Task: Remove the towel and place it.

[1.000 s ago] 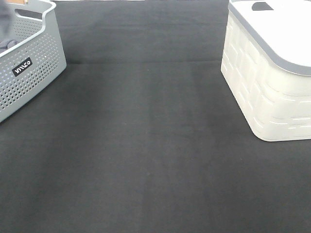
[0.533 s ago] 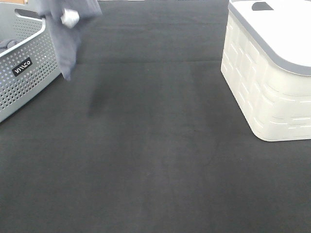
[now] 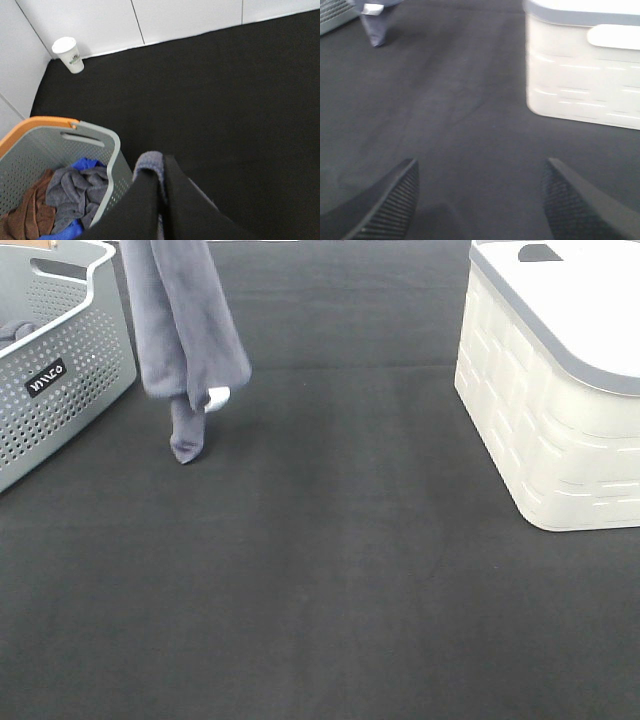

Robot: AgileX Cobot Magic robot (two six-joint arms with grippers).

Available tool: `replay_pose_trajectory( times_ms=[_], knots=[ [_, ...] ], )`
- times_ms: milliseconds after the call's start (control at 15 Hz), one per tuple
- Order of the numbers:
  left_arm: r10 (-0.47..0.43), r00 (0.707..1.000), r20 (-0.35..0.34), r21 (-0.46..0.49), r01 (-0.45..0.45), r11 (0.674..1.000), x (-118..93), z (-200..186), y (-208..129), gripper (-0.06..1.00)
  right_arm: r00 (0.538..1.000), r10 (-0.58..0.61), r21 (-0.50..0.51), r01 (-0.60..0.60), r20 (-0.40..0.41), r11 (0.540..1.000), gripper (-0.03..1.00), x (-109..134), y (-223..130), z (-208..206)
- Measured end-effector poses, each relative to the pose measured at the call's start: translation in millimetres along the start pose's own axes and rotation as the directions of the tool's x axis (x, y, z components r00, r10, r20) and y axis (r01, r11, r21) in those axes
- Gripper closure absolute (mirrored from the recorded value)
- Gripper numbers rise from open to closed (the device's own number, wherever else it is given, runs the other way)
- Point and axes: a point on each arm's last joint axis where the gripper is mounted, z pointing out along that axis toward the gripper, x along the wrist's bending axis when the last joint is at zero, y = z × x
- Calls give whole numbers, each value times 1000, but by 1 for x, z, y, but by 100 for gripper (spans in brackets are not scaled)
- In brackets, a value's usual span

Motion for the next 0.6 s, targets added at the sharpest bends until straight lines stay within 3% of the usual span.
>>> replay_pose_trajectory(
  times_ms=[267,600],
  knots=[
    [48,998,46,150,-54,987,-15,19,-35,94,995,-49,49,54,-88,997,30,2,32,31],
    [111,986,123,198,-134,971,-23,22,-44,94,981,-48,57,60,-188,997,30,0,67,103]
  ],
)
